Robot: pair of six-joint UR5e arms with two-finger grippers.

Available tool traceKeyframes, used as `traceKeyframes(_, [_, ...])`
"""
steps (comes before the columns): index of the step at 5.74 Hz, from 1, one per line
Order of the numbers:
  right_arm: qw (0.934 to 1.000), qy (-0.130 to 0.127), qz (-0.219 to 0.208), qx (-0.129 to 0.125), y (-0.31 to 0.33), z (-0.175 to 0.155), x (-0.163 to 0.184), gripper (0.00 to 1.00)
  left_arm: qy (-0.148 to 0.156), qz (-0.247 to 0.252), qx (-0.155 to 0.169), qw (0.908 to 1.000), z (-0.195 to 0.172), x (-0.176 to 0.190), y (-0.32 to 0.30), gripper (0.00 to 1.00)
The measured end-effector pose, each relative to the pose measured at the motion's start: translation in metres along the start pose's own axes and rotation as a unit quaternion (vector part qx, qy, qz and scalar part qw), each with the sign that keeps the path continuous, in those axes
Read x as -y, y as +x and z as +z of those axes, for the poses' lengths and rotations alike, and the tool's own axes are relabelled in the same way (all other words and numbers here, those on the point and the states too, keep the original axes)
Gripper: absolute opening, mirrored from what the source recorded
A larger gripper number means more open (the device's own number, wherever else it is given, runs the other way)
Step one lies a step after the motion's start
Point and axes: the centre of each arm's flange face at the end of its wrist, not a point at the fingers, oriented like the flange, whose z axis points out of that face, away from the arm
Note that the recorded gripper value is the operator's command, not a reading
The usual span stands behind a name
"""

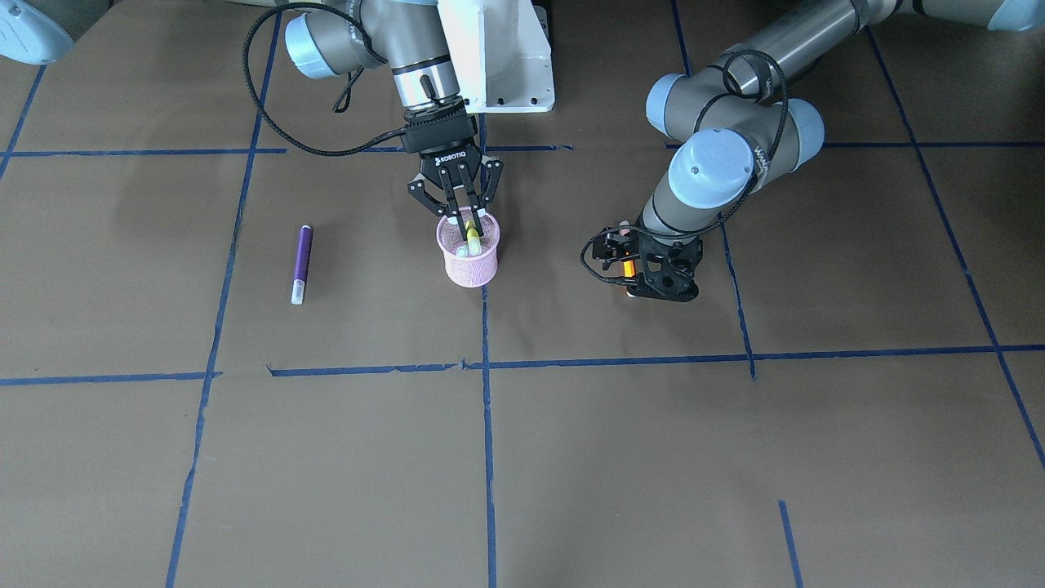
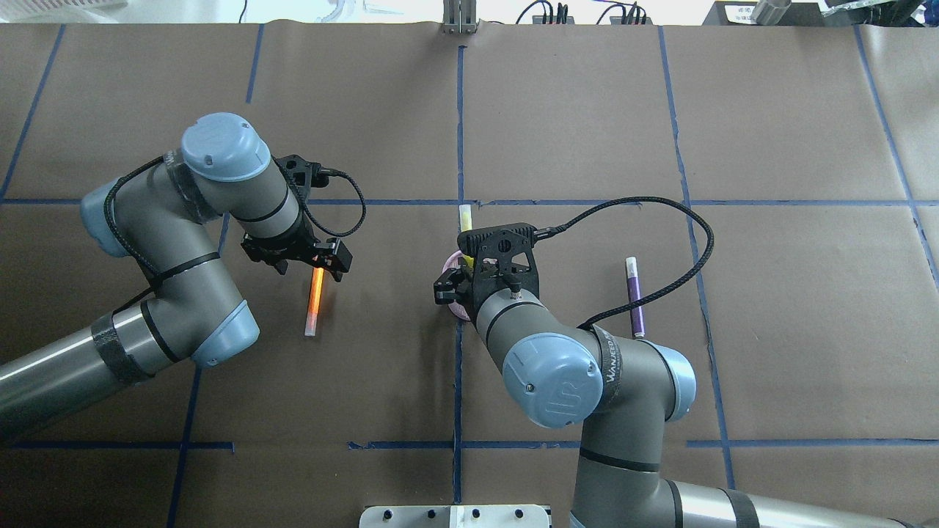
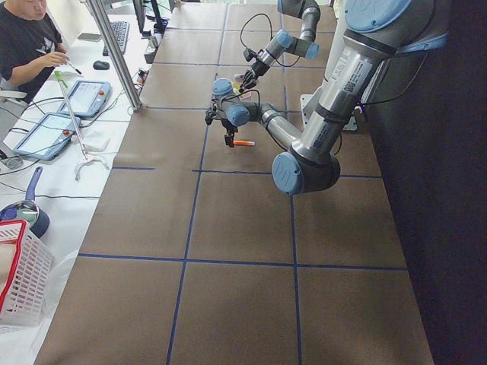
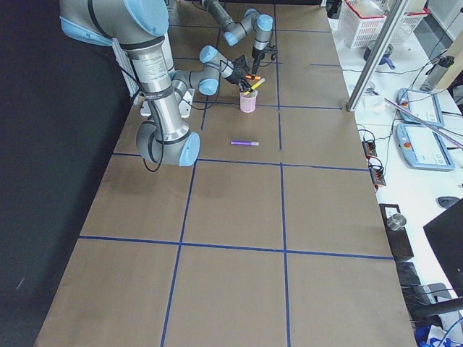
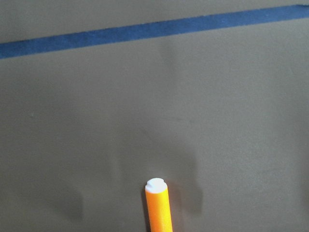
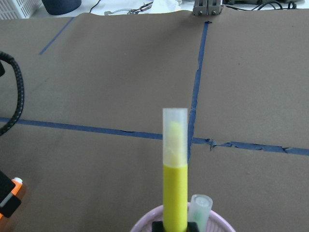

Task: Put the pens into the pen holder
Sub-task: 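Lower the yellow highlighter into the pink cup and open the right gripper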

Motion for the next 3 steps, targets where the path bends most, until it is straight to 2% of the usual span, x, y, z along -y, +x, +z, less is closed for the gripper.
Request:
traceKeyframes(2, [1.0,-0.002,-0.002,-0.002,0.0003,0.001,-0.0023,0.54,0.002,0.001,0.007,1.0,0.0055,-0.0027,-0.0008,1.0])
traceKeyframes(3, [1.0,-0.002,-0.002,-0.001,0.0005,0.0012,-0.0029,0.87,0.001,0.002,0.007,1.0,0.0069,-0.0037,0.0005,1.0])
